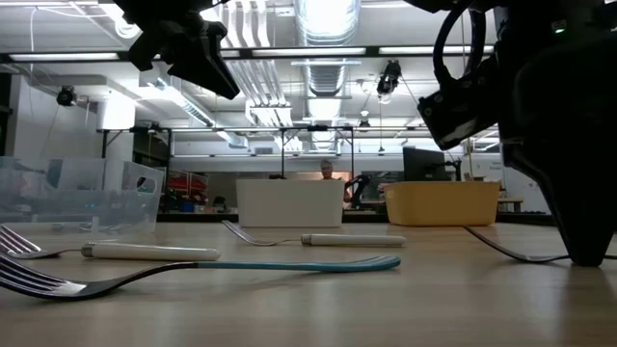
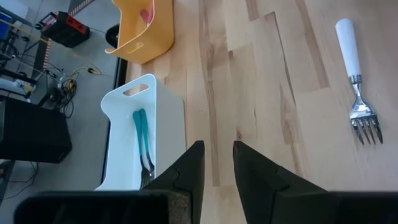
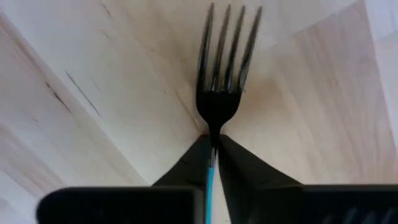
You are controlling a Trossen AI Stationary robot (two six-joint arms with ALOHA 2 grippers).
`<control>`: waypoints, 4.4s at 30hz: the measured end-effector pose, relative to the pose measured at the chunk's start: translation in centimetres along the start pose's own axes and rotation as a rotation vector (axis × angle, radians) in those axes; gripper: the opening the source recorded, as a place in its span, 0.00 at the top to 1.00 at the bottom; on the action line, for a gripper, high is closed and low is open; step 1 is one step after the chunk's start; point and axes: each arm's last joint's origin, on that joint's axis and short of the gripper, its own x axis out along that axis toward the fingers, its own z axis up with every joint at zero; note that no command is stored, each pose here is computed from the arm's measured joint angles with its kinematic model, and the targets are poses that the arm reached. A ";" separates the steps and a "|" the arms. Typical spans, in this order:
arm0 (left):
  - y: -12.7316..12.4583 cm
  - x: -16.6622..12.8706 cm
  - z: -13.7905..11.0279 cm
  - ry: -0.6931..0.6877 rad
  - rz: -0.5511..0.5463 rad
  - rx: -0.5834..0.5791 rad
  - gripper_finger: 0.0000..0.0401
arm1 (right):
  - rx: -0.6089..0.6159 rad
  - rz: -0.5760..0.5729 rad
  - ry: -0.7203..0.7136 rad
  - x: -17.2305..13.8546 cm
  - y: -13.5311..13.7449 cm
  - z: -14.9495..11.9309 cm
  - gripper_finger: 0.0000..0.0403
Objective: Sort silverware by color (type)
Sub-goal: Put the right blue fork into the white bin
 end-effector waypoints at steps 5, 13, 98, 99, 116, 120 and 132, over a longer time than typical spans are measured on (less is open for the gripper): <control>0.0 0.0 0.0 0.000 0.000 0.000 0.84 | -0.032 0.010 -0.007 -0.7 0.2 0.1 0.97; 0.0 0.0 0.0 -0.001 0.001 0.000 0.84 | -0.065 0.008 -0.045 -3.9 -0.8 1.0 0.98; 14.3 2.8 -8.9 0.295 0.300 -0.244 0.84 | -0.648 -0.126 -0.137 -13.3 -40.6 14.7 0.98; 14.4 2.8 -8.9 0.289 0.295 -0.249 0.84 | -0.643 -0.158 -0.143 -13.4 -40.7 14.9 0.98; 13.5 2.6 -9.4 0.276 0.197 -0.405 0.84 | -0.716 -0.489 -0.621 -20.5 -36.4 19.7 0.98; 12.8 2.1 -9.7 0.204 0.148 -0.446 0.84 | -0.822 -0.447 -0.872 -21.8 -33.9 21.2 0.98; 11.7 -0.8 -10.7 0.017 0.239 -0.527 0.84 | -1.021 -0.422 -1.062 -19.4 -27.7 25.0 0.98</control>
